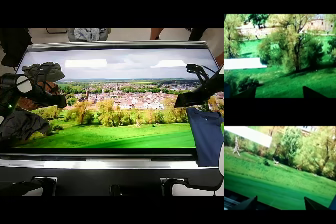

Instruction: Fold the shirts.

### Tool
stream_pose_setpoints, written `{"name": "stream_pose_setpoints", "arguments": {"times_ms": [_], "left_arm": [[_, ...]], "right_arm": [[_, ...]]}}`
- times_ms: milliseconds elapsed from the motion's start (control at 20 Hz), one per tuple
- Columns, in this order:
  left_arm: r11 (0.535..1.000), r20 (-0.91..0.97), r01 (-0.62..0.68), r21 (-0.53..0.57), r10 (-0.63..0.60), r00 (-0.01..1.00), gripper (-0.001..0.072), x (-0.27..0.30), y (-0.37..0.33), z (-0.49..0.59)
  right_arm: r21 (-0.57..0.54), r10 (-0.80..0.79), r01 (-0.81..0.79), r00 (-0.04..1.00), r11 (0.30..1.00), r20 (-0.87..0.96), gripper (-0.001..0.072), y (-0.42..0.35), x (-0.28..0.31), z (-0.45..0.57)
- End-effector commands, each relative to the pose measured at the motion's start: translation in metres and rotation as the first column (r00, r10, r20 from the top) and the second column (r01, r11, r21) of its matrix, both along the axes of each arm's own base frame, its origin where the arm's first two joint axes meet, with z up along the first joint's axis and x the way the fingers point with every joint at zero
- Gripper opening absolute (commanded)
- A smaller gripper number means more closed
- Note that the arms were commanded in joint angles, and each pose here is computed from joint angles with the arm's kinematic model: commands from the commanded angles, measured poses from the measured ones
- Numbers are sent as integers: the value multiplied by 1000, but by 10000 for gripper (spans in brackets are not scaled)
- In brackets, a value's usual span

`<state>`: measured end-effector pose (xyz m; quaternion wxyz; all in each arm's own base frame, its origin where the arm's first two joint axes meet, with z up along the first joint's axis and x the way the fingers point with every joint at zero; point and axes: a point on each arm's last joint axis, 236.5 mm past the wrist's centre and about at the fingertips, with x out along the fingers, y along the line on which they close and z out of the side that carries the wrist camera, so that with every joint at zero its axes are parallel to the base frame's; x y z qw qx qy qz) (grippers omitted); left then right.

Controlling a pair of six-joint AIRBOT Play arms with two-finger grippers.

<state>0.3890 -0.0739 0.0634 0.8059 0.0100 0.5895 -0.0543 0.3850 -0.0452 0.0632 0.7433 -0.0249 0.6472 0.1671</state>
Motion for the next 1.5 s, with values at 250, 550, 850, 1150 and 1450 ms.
{"name": "stream_pose_setpoints", "arguments": {"times_ms": [250, 550, 850, 1150, 1450], "left_arm": [[999, 280, 1, -51, 13, 960, 711, 65, -11, 24], [977, 475, -153, -150, 207, 855, 714, 161, 34, 47], [775, 356, -558, -295, 632, 689, 713, 236, 209, 24], [518, 190, -680, -520, 846, 499, 713, 238, 268, -58], [591, 166, -697, -407, 798, 580, 714, 215, 284, -83]], "right_arm": [[-25, -28, 31, 992, 999, 123, 674, -7, 30, 3], [-72, -32, 53, 962, 996, 272, 675, -20, 65, 10], [-16, -18, 21, 978, 1000, 206, 674, -7, 56, -2], [5, 16, -18, 977, 1000, 213, 674, 11, 58, -1], [-17, 84, -82, 975, 996, 207, 674, 36, 59, -4]]}}
